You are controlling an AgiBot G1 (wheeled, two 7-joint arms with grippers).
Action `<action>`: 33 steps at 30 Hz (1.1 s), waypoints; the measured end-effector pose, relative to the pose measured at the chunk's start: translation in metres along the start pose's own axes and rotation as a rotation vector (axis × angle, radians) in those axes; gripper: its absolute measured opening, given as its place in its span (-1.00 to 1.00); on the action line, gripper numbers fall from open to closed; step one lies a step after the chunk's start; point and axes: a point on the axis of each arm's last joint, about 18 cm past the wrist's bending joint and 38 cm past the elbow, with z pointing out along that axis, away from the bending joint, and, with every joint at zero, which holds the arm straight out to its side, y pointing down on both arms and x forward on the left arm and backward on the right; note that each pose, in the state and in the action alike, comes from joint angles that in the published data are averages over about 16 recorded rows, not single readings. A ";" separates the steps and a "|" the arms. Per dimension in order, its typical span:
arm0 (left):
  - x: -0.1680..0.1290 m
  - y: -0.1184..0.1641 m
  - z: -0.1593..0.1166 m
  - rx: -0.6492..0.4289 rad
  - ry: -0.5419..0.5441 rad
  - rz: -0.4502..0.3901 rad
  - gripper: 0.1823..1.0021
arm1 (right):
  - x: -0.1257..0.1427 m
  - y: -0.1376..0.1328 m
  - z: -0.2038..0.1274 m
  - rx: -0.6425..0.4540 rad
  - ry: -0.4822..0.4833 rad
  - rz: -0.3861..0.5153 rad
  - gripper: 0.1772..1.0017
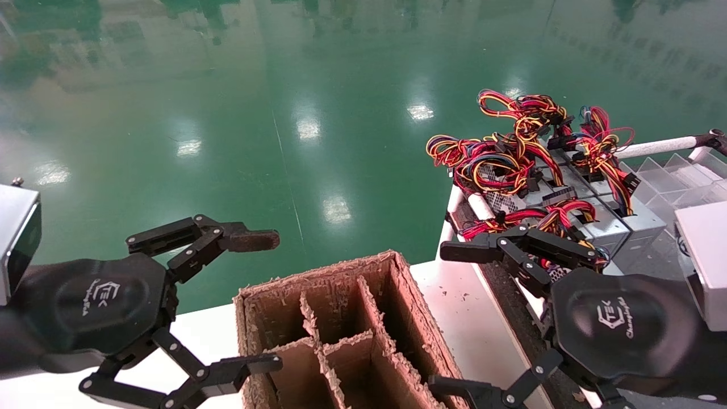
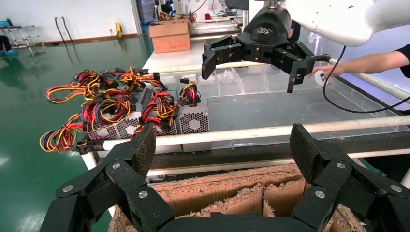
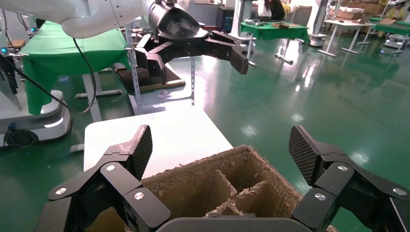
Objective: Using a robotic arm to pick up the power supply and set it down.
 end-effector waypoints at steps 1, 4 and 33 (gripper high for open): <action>0.000 0.000 0.000 0.000 0.000 0.000 1.00 | 0.000 0.000 0.000 0.000 0.000 -0.001 1.00; 0.000 0.000 0.000 0.000 0.000 0.000 1.00 | 0.000 0.000 0.000 0.000 0.001 0.001 1.00; 0.000 0.000 0.000 0.000 0.000 0.000 1.00 | 0.003 0.001 -0.003 0.003 0.010 0.012 1.00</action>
